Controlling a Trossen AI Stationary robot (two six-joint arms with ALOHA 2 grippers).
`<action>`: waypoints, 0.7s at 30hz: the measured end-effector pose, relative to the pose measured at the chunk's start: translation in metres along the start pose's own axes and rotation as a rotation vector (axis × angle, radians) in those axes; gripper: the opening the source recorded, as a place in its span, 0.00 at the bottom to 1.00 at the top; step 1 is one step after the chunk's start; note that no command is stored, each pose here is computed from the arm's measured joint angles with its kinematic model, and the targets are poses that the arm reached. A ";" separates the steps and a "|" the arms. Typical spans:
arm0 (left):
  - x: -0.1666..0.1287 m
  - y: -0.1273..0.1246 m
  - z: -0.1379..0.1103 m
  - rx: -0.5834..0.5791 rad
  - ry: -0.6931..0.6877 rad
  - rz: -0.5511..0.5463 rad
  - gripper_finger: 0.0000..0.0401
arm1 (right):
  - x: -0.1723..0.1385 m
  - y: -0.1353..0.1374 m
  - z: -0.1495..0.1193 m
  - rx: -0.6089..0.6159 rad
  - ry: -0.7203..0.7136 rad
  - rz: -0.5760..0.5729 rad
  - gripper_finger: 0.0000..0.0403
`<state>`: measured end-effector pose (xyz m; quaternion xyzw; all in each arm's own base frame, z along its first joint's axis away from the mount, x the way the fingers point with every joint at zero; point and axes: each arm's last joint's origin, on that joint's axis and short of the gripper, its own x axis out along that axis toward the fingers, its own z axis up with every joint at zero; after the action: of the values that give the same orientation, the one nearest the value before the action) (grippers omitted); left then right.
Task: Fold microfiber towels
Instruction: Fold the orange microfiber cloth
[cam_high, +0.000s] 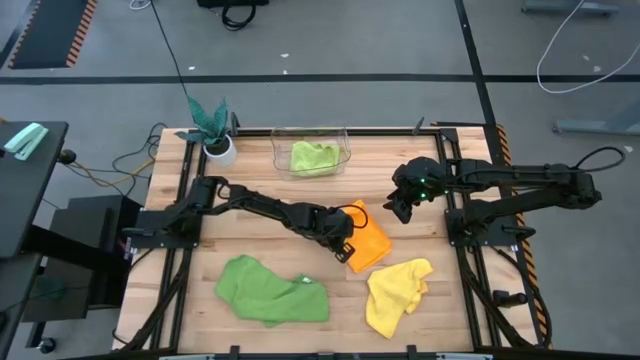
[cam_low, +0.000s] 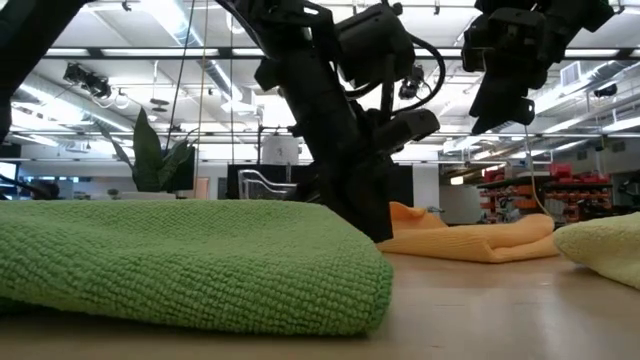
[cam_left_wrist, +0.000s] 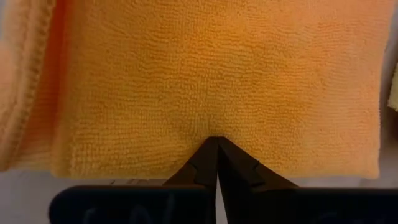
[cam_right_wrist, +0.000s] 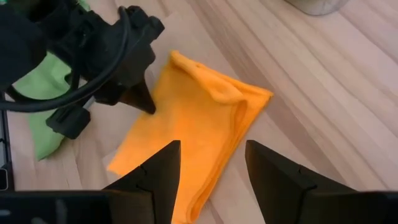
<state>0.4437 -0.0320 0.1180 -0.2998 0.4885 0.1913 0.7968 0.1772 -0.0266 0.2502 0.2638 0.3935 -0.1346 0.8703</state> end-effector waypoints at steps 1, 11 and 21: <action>0.000 0.002 0.002 -0.004 -0.006 0.006 0.05 | 0.000 0.000 0.000 0.000 0.000 0.000 0.47; 0.002 0.030 0.026 -0.047 -0.034 0.056 0.03 | 0.000 0.000 0.000 0.000 0.000 0.000 0.47; -0.002 0.033 0.028 -0.053 -0.042 0.077 0.02 | 0.000 0.000 0.000 0.000 0.000 0.000 0.47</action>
<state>0.4417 0.0112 0.1196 -0.2975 0.4775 0.2407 0.7909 0.1771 -0.0266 0.2502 0.2637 0.3937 -0.1347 0.8703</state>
